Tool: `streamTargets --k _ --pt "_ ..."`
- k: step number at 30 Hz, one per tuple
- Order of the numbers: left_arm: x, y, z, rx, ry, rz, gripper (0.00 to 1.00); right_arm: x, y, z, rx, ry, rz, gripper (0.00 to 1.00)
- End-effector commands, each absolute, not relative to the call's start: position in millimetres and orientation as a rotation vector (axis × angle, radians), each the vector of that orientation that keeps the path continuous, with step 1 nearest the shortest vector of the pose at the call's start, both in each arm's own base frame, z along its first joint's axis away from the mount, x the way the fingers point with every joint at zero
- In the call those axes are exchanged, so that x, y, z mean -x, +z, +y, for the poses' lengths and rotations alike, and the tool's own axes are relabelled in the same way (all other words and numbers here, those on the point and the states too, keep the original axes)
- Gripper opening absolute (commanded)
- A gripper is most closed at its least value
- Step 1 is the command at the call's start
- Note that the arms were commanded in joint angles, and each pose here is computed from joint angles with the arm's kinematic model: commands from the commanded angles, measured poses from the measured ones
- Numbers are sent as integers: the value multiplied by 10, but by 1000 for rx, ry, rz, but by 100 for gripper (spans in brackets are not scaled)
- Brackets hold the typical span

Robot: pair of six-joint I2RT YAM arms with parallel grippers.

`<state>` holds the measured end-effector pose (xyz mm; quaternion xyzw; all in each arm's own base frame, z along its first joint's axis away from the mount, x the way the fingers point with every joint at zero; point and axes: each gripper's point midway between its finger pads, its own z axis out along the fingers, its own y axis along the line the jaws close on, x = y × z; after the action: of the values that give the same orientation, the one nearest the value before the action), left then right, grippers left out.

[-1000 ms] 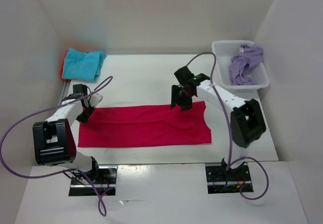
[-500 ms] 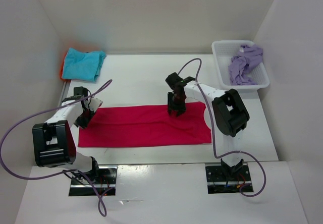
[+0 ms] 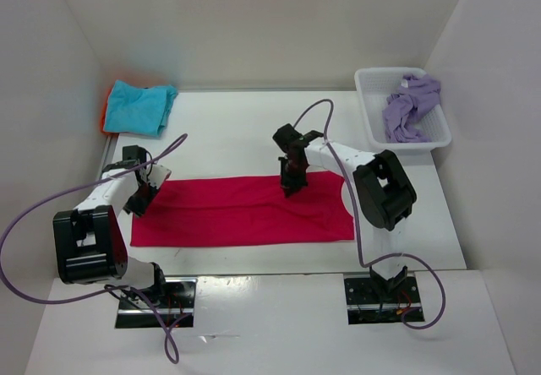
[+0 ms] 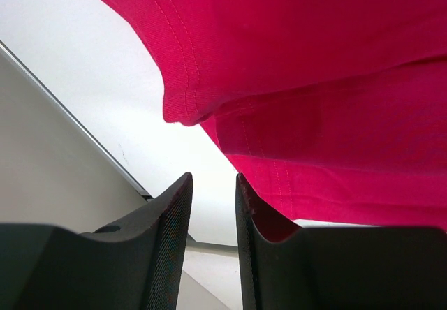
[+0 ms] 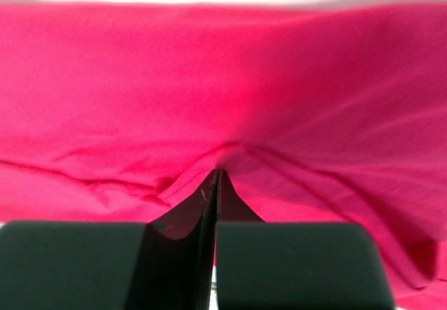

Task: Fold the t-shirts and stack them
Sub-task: Fold the other side of the tshirt into a rectangle

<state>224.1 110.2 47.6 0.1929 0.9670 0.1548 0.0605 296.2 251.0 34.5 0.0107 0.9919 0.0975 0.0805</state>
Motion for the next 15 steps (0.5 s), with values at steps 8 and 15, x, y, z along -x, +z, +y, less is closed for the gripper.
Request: streamTargets --k 8,15 --pt "-2376 690 1167 -512 521 2873 44 -2109 683 2816 47 496 3013 1" --pt "-2522 1116 1399 -430 667 2773 59 -2482 997 1926 -351 217 2819 60"
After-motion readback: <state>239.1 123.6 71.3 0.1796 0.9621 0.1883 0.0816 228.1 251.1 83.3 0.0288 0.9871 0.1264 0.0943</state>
